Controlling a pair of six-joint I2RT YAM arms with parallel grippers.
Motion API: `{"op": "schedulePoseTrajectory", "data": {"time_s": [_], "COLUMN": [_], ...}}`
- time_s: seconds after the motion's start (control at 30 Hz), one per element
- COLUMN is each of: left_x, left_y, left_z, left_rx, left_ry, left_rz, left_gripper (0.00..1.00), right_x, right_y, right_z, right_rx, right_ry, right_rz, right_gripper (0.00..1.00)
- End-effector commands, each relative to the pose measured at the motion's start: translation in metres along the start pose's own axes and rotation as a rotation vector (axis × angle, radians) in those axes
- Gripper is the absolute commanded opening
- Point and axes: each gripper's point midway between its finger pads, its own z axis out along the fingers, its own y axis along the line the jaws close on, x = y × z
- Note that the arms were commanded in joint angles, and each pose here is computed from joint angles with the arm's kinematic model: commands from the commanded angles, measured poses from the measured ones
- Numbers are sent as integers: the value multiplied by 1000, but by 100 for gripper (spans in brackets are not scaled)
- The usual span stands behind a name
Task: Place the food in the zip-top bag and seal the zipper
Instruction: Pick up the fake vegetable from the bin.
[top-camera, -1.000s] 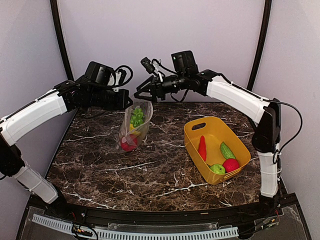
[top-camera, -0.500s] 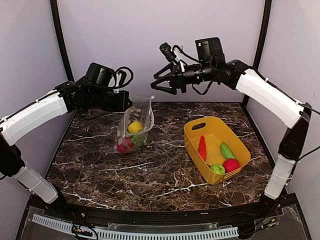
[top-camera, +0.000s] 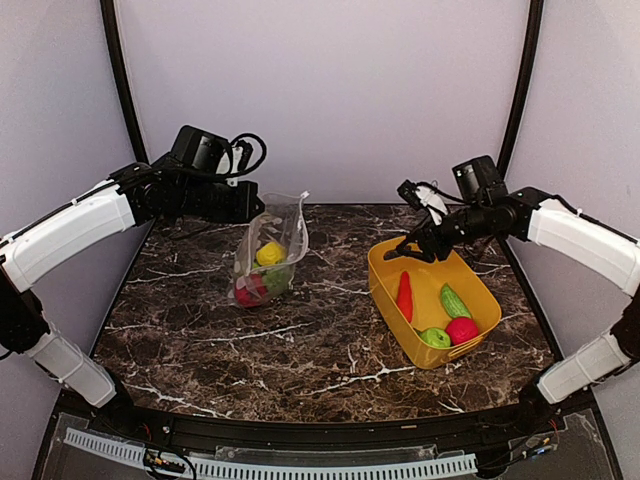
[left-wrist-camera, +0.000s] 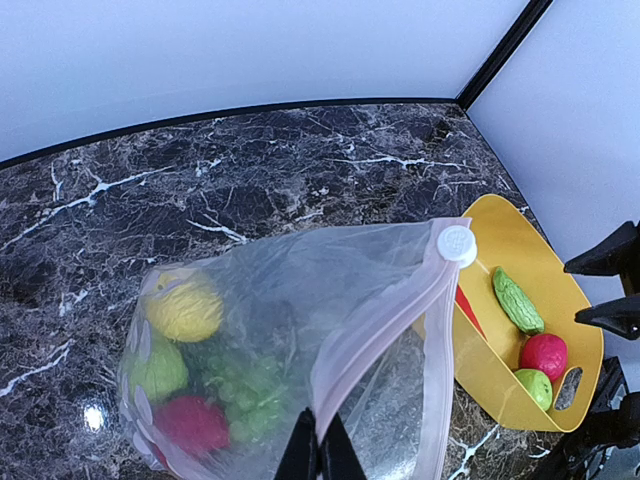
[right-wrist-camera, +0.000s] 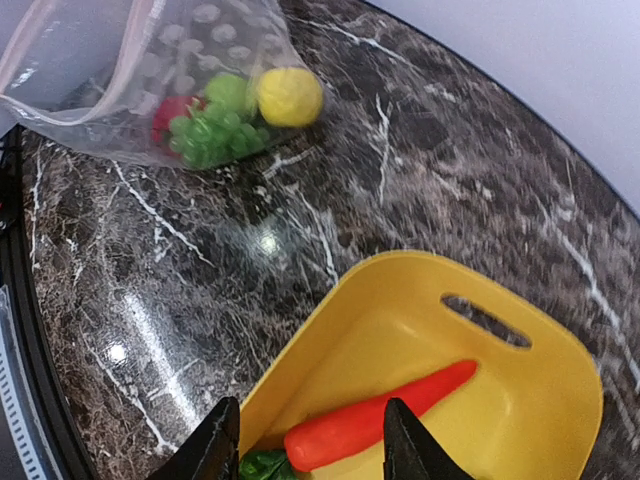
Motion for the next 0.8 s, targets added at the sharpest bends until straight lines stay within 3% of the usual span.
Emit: {"op": "schedulePoseTrajectory", "data": {"time_s": [0.0, 0.27, 0.43, 0.57, 0.77], "left_x": [-7, -5, -3, -2, -1], "left_y": [-1, 4, 8, 12, 15], "left_z": [-12, -18, -22, -24, -24], "left_rx": [7, -9, -28, -44, -59], "left_ry": [-38, -42, -41, -40, -41], "left_rz": [4, -8, -6, 1, 5], "left_gripper": [1, 1, 1, 1, 1], "right_x": [35, 102, 133, 146, 163], "right_y": [-27, -29, -49, -64, -63], "right_z": [-1, 45, 63, 74, 96], "right_rx": [117, 77, 184, 261, 234], "right_ry": [22, 189, 280, 335, 416], "right_rz": [233, 563, 731, 811, 894], "right_gripper": [44, 43, 39, 41, 43]}}
